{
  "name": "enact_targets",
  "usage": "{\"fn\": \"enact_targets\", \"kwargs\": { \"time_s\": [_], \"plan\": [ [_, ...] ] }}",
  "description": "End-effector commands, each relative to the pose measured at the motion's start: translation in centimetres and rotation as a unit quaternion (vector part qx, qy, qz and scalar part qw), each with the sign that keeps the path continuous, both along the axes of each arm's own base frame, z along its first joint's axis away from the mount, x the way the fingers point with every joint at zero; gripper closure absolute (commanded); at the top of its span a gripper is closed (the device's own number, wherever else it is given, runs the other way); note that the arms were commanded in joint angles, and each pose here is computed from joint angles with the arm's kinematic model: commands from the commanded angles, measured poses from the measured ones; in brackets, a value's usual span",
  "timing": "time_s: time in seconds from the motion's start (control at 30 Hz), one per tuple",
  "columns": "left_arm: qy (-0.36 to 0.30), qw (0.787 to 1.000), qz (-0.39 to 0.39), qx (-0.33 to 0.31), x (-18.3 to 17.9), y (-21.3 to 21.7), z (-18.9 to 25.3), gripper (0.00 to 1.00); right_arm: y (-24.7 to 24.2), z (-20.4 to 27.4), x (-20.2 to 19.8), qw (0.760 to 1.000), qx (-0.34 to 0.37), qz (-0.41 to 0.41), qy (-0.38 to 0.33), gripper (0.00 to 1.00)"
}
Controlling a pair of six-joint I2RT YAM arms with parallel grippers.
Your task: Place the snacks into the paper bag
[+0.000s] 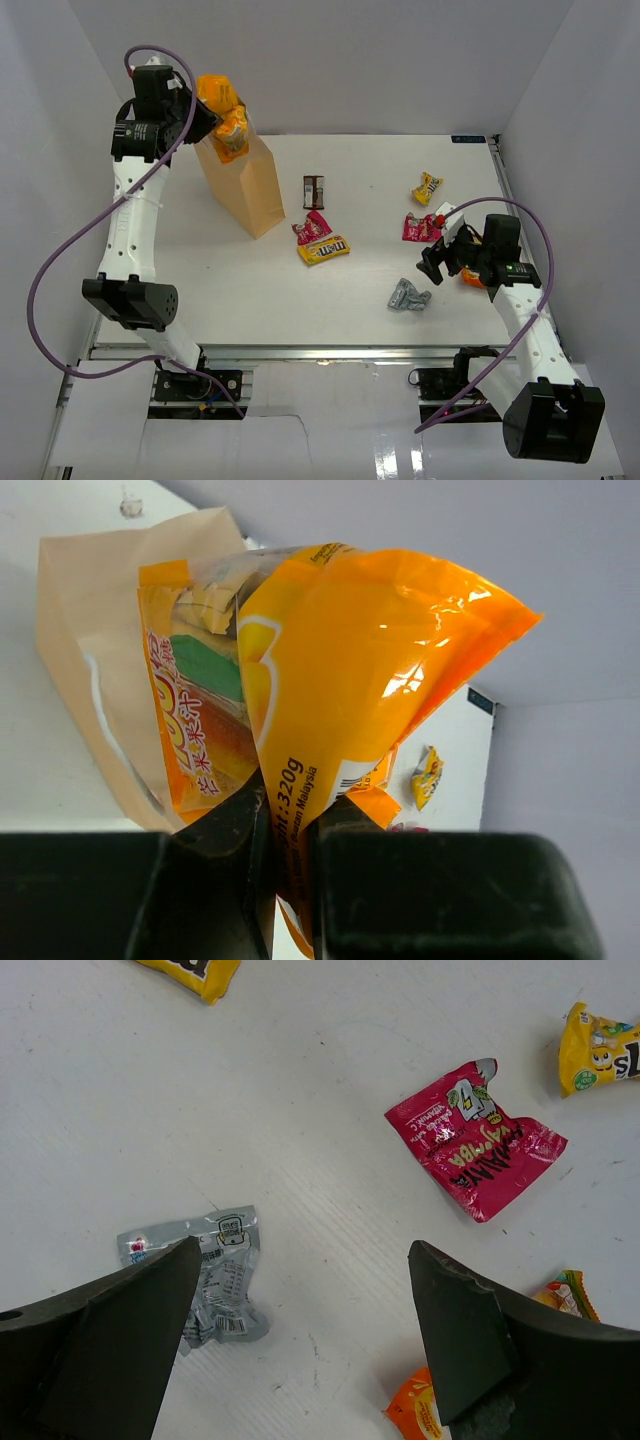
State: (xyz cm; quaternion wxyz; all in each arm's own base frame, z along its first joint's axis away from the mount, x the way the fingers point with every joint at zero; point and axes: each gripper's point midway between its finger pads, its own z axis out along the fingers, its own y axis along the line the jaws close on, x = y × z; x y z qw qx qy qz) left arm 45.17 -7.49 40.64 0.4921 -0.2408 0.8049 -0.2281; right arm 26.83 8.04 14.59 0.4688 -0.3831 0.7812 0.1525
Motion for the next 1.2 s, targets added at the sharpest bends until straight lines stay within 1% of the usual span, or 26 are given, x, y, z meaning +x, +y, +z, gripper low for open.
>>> {"fn": "enact_targets", "kwargs": {
  "time_s": [0.0,0.07,0.1,0.13,0.23,0.27,0.33,0.37,0.43,0.47,0.5,0.53,0.57,0.63,0.73,0.77,0.8,0.83,0.87,0.9,1.0,1.03,1.07,1.1,1.17],
  "plan": [
    [-0.041,0.999,0.011,-0.004,0.3,0.6,1.5,1.00,0.3,0.5,0.2,1.000,0.007,0.010,-0.016,0.10],
    [-0.034,0.999,0.006,-0.005,0.6,0.5,0.7,0.98,0.8,0.7,-0.1,0.999,0.018,0.023,-0.014,0.10],
    [-0.033,0.999,-0.003,-0.007,0.7,0.2,0.5,0.94,1.1,0.6,-0.2,0.999,0.022,0.028,-0.009,0.10],
    [-0.029,1.000,-0.008,-0.009,0.9,0.0,0.0,0.86,1.2,0.7,-0.3,0.999,0.025,0.033,-0.007,0.10],
    [-0.029,0.999,-0.025,-0.018,1.4,-0.7,-0.2,0.68,1.5,0.3,-0.5,0.999,0.041,0.030,0.020,0.10],
    [-0.034,0.999,-0.028,-0.019,1.5,-0.8,0.1,0.56,1.6,0.1,-0.4,0.998,0.044,0.031,0.034,0.10],
    [-0.039,0.998,-0.037,-0.020,1.3,-1.1,0.5,0.44,1.6,-0.8,-0.9,0.996,0.044,0.026,0.070,0.08],
    [-0.044,0.998,-0.039,-0.019,1.2,-1.1,0.8,0.34,1.4,-1.6,-0.7,0.995,0.037,0.019,0.092,0.07],
    [-0.061,0.997,-0.052,-0.013,0.9,-1.3,1.9,0.25,1.1,-3.5,-1.3,0.989,0.019,0.013,0.145,0.04],
    [-0.069,0.996,-0.057,-0.011,0.7,-1.4,2.3,0.18,1.0,-3.6,-1.3,0.988,0.015,0.012,0.156,0.04],
    [-0.075,0.995,-0.064,-0.004,0.5,-1.5,2.6,0.15,1.0,-4.0,-1.5,0.986,0.006,0.022,0.163,0.04],
    [-0.088,0.993,-0.075,-0.004,0.1,-1.8,3.4,0.12,1.1,-4.9,-2.5,0.980,0.005,0.031,0.198,0.04],
    [-0.094,0.992,-0.078,-0.001,-0.2,-1.8,3.8,0.09,1.1,-5.0,-2.7,0.978,0.001,0.039,0.203,0.04],
    [-0.113,0.989,-0.094,0.007,-1.1,-2.1,5.0,0.07,1.5,-5.7,-3.5,0.975,-0.025,0.062,0.213,0.04],
    [-0.129,0.984,-0.118,0.021,-2.4,-2.5,5.6,0.06,1.8,-7.4,-4.7,0.968,-0.070,0.084,0.226,0.05],
    [-0.143,0.981,-0.125,0.026,-3.7,-2.5,6.6,0.06,1.9,-7.9,-5.0,0.965,-0.081,0.090,0.231,0.05],
    [-0.152,0.979,-0.130,0.030,-4.4,-2.6,6.9,0.06,1.5,-8.9,-5.6,0.961,-0.104,0.085,0.243,0.04],
    [-0.158,0.977,-0.138,0.039,-5.2,-2.6,7.0,0.06,2.0,-9.4,-5.7,0.959,-0.119,0.094,0.240,0.03],
    [-0.160,0.975,-0.147,0.041,-6.8,-2.7,6.8,0.05,1.9,-9.9,-5.8,0.957,-0.131,0.092,0.241,0.02],
    [-0.163,0.974,-0.149,0.044,-7.7,-2.7,6.6,0.03,1.2,-10.7,-5.9,0.954,-0.154,0.079,0.245,0.01],
    [-0.163,0.973,-0.154,0.058,-11.2,-2.4,5.1,0.02,0.7,-11.6,-5.3,0.952,-0.181,0.062,0.238,0.00],
    [-0.164,0.973,-0.152,0.060,-12.0,-2.2,4.7,0.02,0.2,-12.1,-5.3,0.949,-0.197,0.055,0.241,0.02],
    [-0.162,0.974,-0.148,0.063,-12.9,-1.9,4.1,0.02,0.0,-12.2,-5.2,0.948,-0.204,0.055,0.239,0.06],
    [-0.157,0.975,-0.143,0.063,-14.5,-1.7,2.7,0.02,-0.4,-12.6,-5.3,0.945,-0.213,0.054,0.243,0.08],
    [-0.152,0.977,-0.137,0.055,-15.9,-1.5,1.4,0.02,-0.6,-13.1,-5.7,0.941,-0.222,0.063,0.248,0.14]
  ]
}}
